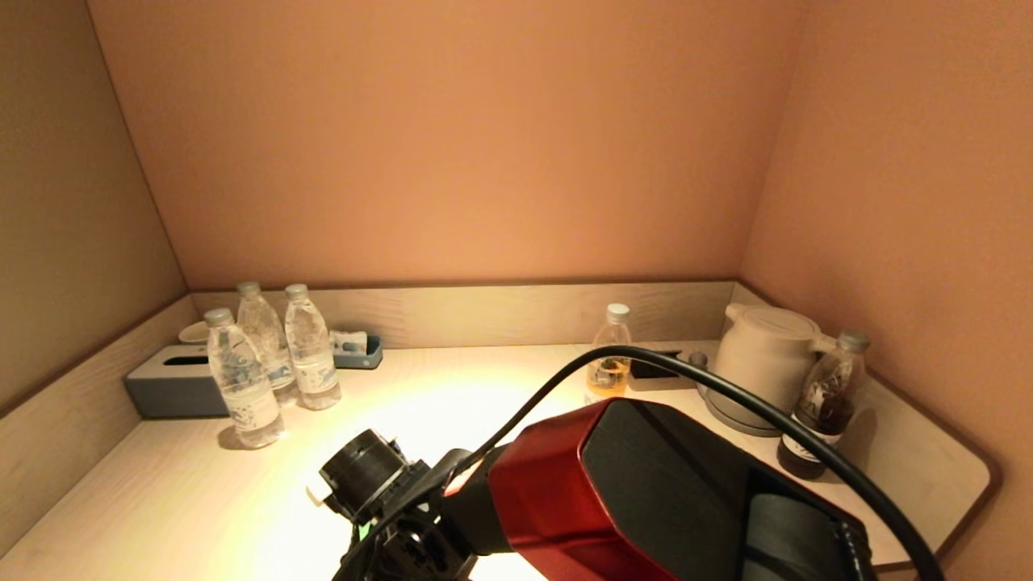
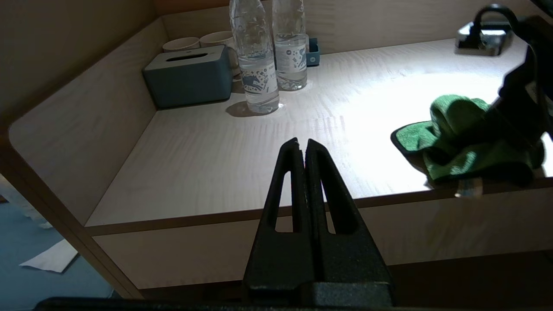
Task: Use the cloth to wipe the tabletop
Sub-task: Sweep the stains on the table
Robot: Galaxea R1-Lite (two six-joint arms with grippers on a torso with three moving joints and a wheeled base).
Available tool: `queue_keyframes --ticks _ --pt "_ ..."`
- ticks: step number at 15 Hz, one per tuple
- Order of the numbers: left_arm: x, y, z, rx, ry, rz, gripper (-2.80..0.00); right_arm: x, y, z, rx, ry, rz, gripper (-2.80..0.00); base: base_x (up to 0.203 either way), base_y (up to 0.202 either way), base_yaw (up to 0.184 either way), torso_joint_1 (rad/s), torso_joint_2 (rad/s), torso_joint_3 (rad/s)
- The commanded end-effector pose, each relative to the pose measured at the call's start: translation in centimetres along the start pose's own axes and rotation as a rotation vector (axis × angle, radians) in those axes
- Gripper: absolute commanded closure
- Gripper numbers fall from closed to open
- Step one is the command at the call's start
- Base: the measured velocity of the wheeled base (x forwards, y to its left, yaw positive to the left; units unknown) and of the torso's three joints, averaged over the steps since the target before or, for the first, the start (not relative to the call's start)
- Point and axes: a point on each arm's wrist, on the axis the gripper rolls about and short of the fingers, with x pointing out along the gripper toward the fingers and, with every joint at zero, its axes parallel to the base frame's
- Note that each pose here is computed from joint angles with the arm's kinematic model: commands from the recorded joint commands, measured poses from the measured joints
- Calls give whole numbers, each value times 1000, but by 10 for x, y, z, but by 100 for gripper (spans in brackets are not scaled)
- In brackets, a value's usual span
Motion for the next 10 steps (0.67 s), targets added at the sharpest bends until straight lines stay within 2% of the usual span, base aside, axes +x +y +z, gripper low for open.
queue_keyframes --ticks 1,5,7,10 --pt "0 0 0 0 1 -2 0 10 3 14 8 -52 9 0 0 0 0 0 0 0" --pt "0 0 0 0 1 0 0 32 -28 24 47 -65 -39 0 0 0 0 0 0 0" --pt "0 0 0 0 1 0 0 39 -57 23 94 -44 -84 0 0 0 0 0 0 0" --pt "0 0 0 0 1 0 0 38 -89 16 149 5 -159 0 0 0 0 0 0 0"
